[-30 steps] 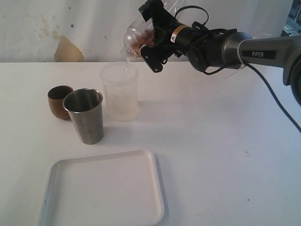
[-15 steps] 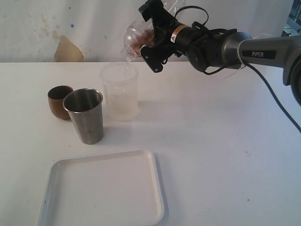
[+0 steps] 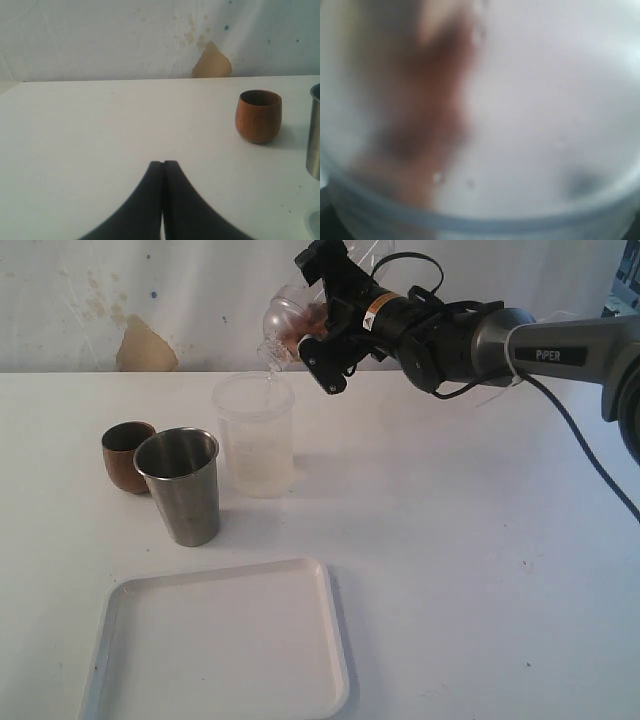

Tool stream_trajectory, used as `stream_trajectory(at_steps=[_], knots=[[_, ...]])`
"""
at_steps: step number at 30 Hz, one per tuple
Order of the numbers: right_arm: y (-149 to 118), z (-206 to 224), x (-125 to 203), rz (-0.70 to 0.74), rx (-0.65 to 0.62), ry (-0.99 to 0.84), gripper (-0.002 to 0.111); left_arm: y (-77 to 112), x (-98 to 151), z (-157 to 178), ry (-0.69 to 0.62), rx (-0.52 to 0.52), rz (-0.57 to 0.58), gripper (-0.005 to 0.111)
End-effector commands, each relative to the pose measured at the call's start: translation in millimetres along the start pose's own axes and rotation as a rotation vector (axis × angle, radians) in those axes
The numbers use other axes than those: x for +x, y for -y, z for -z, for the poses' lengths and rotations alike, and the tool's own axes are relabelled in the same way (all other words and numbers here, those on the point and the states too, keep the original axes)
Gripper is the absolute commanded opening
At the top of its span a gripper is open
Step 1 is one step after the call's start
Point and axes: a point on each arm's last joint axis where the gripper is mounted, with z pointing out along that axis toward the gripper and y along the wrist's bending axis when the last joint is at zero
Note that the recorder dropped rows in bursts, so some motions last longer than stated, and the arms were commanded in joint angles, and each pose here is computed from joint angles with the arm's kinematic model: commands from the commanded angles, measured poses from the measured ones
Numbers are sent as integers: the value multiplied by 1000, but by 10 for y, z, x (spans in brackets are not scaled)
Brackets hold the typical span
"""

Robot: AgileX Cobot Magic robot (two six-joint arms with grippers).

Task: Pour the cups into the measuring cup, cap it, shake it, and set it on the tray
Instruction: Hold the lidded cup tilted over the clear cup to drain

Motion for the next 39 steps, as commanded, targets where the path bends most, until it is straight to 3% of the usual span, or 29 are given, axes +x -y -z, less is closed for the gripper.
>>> stream_trajectory(at_steps=[1, 13, 24, 39], knots=[[179, 26, 83, 4, 77, -31, 0, 0, 4, -2, 10, 0, -4, 0], [179, 26, 83, -23, 77, -30, 0, 0, 4, -2, 10, 0, -4, 0], [191, 27, 85, 77, 88, -36, 0, 0, 4, -2, 10, 0, -4, 0], [181, 26, 82, 80, 77, -33, 0, 0, 4, -2, 10, 0, -4, 0]])
